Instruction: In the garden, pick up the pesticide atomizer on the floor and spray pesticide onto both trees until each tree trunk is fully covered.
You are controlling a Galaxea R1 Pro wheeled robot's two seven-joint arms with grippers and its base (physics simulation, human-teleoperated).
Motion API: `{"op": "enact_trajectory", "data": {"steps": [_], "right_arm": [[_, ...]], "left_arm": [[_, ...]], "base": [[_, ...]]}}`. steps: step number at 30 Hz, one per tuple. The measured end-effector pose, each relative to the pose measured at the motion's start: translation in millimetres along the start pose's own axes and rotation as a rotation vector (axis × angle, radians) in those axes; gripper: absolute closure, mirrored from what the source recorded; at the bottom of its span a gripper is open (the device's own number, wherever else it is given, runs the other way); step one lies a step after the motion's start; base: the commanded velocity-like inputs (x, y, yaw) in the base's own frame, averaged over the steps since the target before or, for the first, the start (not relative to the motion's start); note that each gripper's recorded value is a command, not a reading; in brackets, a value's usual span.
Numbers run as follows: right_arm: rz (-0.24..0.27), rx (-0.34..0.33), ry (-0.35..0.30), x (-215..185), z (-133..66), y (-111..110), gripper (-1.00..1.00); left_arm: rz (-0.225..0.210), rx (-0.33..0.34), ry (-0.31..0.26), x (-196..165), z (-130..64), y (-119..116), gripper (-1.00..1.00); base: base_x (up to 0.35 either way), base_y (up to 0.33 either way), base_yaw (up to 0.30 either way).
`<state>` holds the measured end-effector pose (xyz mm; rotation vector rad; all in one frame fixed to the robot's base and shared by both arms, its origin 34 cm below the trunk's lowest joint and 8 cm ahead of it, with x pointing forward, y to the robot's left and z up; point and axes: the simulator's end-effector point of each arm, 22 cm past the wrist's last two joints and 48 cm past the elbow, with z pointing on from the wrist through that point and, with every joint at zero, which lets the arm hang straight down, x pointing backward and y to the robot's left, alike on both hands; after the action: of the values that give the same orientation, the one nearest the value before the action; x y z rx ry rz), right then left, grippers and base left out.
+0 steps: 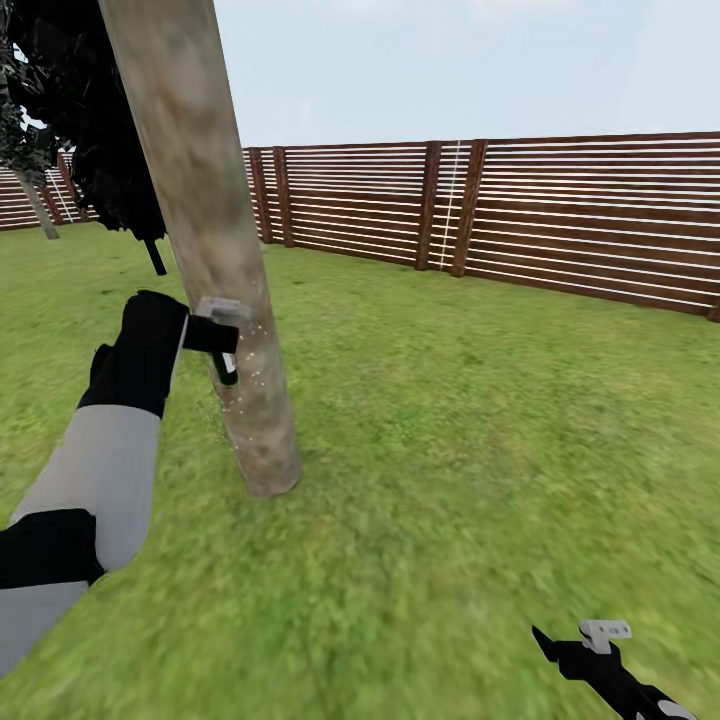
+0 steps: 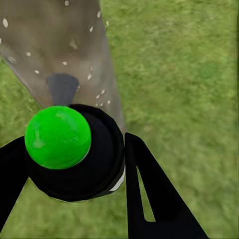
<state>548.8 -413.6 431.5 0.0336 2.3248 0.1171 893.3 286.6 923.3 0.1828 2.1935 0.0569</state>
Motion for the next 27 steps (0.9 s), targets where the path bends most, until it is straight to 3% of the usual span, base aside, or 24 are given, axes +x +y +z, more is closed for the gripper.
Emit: {"op": "enact_trajectory", "data": {"steps": [3,5,7,9,10,14,17,21,27], "right_arm": [[0.0,0.0,0.001,0.1,0.0,-0.1,-1.0],[0.0,0.0,0.001,0.3,0.2,0.2,-1.0],[0.0,0.0,0.001,0.4,0.2,0.2,-1.0],[-0.002,-0.002,0.002,0.6,0.3,0.6,-1.0],[-0.001,-0.001,0.002,0.5,0.3,0.5,-1.0],[-0.001,-0.003,0.003,0.9,0.3,1.2,-1.0],[-0.001,-0.003,0.003,0.9,0.2,1.2,-1.0],[-0.001,-0.003,0.003,1.1,0.3,1.2,-1.0],[-0.001,-0.003,0.003,1.1,0.3,1.3,-1.0]], "left_arm": [[-0.004,0.0,0.004,0.1,-0.3,0.5,1.0],[-0.004,0.005,0.037,21.4,8.5,-3.0,1.0],[0.001,0.015,0.117,77.5,27.5,-11.4,1.0],[0.006,0.03,0.25,172.9,47.9,-24.4,1.0],[0.009,0.035,0.271,193.3,51.2,-27.6,1.0],[0.051,0.031,0.282,235.7,66.5,-31.9,1.0],[0.018,0.022,0.221,228.2,73.3,-34.9,1.0],[-0.003,-0.049,0.094,208.6,83.9,-37.2,1.0],[-0.011,-0.021,0.132,228.2,95.7,-51.3,1.0]], "base": [[0.0,0.0,0.0],[0.0,0.0,0.0],[0.0,0.0,0.0],[0.0,0.0,0.0],[0.0,0.0,0.0],[0.0,0.0,0.0],[0.0,0.0,0.0],[0.0,0.0,0.0],[0.0,0.0,0.0]]}}
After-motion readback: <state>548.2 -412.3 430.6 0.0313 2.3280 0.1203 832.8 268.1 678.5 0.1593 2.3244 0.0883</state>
